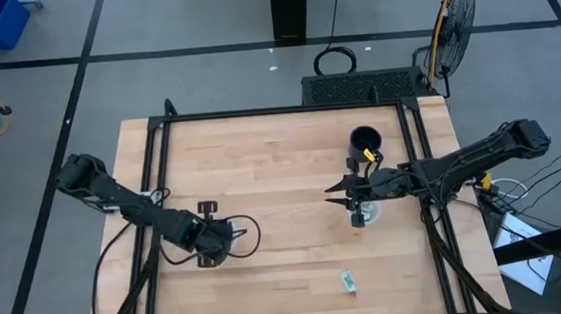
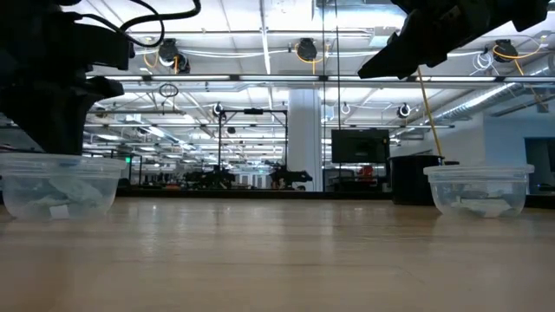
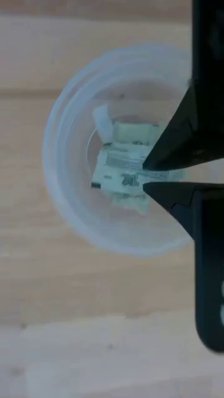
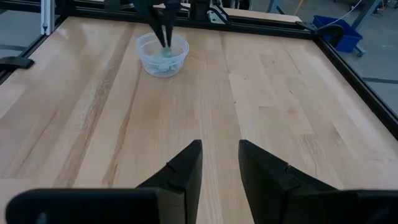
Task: Pick and place items into bin
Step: Put the white stevia packet into the left transparent bin, then put the white stevia packet into the right transparent bin
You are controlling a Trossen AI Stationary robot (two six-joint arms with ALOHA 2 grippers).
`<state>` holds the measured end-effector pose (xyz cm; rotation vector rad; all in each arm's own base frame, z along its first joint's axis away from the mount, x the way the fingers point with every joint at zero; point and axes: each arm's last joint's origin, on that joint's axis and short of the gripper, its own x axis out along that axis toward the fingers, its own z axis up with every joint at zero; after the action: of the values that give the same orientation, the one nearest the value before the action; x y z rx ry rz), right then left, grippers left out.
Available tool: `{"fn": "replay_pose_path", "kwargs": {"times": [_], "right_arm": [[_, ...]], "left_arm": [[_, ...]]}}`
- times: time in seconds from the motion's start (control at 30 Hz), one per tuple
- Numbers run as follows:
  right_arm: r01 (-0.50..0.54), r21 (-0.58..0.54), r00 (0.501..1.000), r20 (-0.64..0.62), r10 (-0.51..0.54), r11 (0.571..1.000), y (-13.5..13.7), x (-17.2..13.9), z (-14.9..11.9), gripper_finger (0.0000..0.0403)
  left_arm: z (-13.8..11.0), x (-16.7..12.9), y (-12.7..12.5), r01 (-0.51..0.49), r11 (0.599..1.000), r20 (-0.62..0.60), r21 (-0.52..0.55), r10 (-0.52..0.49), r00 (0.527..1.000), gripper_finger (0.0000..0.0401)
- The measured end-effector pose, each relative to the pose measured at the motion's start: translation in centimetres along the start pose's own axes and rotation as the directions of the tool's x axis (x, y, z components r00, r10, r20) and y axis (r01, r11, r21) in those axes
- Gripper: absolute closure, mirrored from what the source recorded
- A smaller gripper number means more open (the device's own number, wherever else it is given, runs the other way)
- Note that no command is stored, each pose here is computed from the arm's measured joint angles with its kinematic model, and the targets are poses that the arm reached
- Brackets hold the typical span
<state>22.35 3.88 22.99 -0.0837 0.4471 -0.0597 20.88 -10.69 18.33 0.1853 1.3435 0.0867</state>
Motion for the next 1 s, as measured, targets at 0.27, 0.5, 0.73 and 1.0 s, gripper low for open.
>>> {"fn": "replay_pose_path", "kwargs": {"times": [0.27,0.5,0.73,1.0], "right_arm": [[-0.036,0.067,0.999,-0.006,0.036,0.997,0.1,0.0,-0.1,0.0303],[-0.207,0.119,0.975,-0.056,0.214,0.971,3.2,-0.3,-0.8,0.0303],[-0.316,0.277,0.932,-0.089,0.352,0.907,8.2,0.8,-2.4,0.0303],[-0.373,0.361,0.871,-0.183,0.457,0.855,13.8,2.0,-6.4,0.0303]], "left_arm": [[0.1,-0.2,-0.2,0.045,0.999,-0.012,0.001,-0.045,0.999,0.0300],[2.1,-2.4,-0.2,0.067,0.998,0.073,-0.020,-0.065,0.995,0.0293],[4.6,-5.7,-0.1,0.042,0.998,0.215,0.036,-0.049,0.975,0.0293],[6.1,-8.0,0.2,-0.022,1.000,0.332,-0.002,0.022,0.943,0.0293]]}}
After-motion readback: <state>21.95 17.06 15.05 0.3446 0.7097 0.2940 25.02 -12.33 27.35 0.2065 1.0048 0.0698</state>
